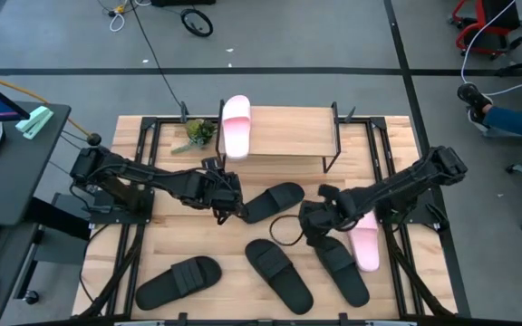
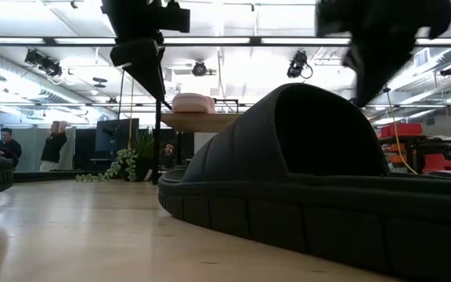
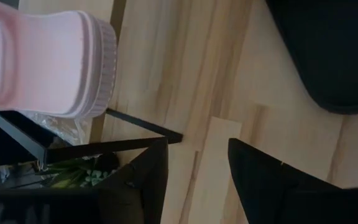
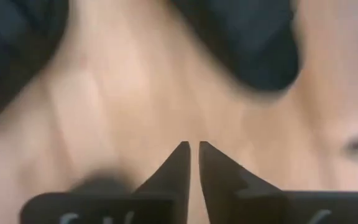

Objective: Pick and place slides into the shelf
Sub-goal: Put the pink slide on the shelf

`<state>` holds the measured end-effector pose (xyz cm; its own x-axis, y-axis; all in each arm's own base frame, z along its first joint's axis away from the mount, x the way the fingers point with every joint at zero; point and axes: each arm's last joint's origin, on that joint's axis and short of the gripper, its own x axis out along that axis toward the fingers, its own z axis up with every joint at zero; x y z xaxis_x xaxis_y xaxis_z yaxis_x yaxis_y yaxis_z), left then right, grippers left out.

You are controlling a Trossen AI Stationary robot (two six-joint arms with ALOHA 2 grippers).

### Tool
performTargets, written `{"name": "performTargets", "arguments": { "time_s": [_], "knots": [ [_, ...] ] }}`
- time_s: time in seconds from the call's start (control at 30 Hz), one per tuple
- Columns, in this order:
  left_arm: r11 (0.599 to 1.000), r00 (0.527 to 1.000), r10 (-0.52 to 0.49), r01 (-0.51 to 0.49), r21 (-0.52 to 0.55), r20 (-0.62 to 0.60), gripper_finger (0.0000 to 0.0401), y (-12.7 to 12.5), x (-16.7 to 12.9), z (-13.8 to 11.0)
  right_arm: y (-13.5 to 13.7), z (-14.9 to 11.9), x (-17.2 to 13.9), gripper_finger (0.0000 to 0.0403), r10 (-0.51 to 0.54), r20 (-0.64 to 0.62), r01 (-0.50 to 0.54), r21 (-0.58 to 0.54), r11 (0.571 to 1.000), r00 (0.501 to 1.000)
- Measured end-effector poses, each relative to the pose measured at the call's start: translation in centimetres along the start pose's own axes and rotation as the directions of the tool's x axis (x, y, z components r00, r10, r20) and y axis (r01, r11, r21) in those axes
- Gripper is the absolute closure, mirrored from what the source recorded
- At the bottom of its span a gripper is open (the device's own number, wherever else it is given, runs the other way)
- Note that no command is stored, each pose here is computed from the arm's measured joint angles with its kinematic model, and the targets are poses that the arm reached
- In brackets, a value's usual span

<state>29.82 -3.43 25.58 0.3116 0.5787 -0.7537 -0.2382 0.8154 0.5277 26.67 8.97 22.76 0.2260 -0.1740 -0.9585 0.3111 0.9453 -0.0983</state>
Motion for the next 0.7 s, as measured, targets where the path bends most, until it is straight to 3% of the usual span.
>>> {"name": "performTargets", "arguments": {
  "time_s": [0.13,0.3,0.43,0.53,0.7],
  "knots": [
    [0.998,0.999,-0.035,0.034,-0.05,-0.02,0.0228,0.3,0.4,0.0,0.1,-1.5,0.6,0.0321,0.018,-0.23,-0.016,0.011,1.0,0.973],
    [0.992,0.998,-0.053,0.048,-0.121,-0.037,0.0234,0.5,0.5,-0.1,1.8,-3.8,0.8,0.0273,0.0,-0.396,-0.031,-0.073,0.997,0.918],
    [0.984,0.998,-0.055,0.048,-0.172,-0.037,0.0241,0.4,0.4,-0.1,2.6,-6.3,0.6,0.0251,-0.164,-0.4,0.131,-0.11,0.985,0.902],
    [0.979,0.998,-0.057,0.049,-0.196,-0.035,0.0247,0.2,0.3,-0.1,2.8,-7.8,0.3,0.0249,-0.297,-0.329,0.294,-0.057,0.954,0.896],
    [0.98,0.998,-0.059,0.051,-0.193,-0.033,0.0257,0.2,0.2,-0.1,3.4,-9.3,0.6,0.0251,-0.34,-0.263,0.335,-0.063,0.94,0.903]
  ]
}}
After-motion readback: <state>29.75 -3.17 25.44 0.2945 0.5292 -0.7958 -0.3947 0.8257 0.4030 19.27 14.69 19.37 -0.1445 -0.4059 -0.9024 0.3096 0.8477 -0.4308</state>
